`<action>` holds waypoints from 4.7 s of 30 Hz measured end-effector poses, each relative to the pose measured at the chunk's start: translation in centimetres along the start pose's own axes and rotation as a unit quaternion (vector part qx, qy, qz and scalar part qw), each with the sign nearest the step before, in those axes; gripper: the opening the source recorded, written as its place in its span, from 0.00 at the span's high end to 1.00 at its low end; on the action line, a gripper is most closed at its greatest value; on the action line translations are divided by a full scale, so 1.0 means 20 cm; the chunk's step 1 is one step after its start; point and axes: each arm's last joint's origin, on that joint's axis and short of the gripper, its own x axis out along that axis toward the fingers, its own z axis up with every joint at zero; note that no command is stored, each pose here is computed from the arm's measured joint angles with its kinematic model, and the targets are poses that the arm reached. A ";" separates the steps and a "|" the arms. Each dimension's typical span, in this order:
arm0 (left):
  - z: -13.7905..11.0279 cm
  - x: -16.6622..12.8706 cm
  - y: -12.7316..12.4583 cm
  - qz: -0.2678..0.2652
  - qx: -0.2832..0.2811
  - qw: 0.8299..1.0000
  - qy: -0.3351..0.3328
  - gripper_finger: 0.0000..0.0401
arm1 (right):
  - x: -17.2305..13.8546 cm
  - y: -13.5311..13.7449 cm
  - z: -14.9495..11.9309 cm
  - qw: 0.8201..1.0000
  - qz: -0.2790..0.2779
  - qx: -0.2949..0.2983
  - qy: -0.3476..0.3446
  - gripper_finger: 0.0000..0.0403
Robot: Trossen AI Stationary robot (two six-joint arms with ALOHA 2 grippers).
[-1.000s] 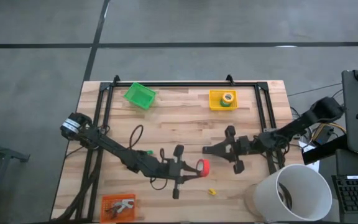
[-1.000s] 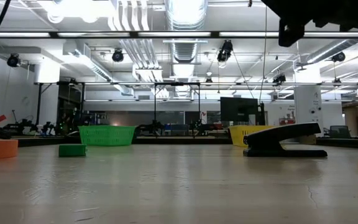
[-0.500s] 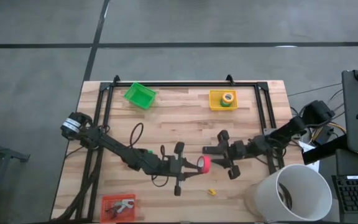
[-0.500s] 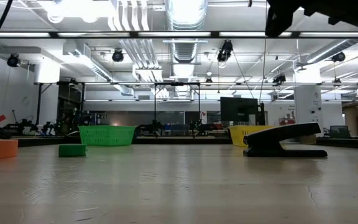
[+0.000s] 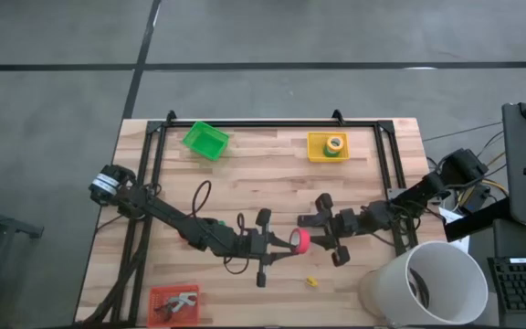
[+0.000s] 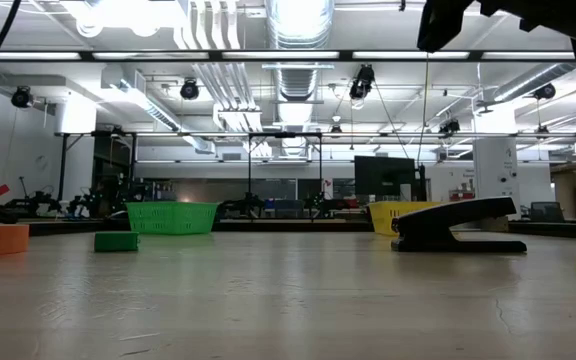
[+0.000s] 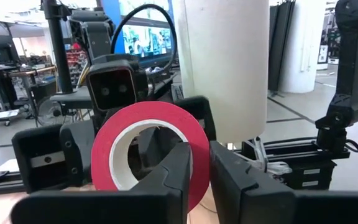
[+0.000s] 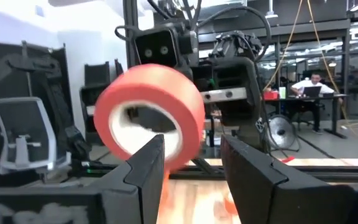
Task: Pick and place Stapler, Stapler remover, tape
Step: Put the red tape into the yellow bin, then put the orange tape into the yellow bin
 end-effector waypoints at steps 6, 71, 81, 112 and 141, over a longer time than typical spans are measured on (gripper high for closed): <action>0.00 0.00 0.00 0.001 0.001 1.000 0.001 0.88 | 0.05 0.01 0.01 1.000 0.002 0.029 -0.008 0.62; -0.02 -0.18 0.01 0.042 -0.007 0.995 0.086 0.50 | -0.07 -0.11 0.12 0.965 -0.205 0.041 0.156 0.88; -0.14 -0.25 0.03 0.045 -0.030 0.997 0.058 0.50 | -0.14 -0.31 0.40 0.851 -0.418 0.067 0.311 0.88; -0.17 -0.27 0.03 0.043 -0.058 0.995 0.070 0.50 | -0.02 -1.31 0.15 0.553 -0.616 -0.004 0.561 0.88; -0.18 -0.26 0.07 0.056 -0.053 0.994 0.076 0.50 | -0.05 -1.44 0.06 0.549 -0.556 0.050 0.622 0.63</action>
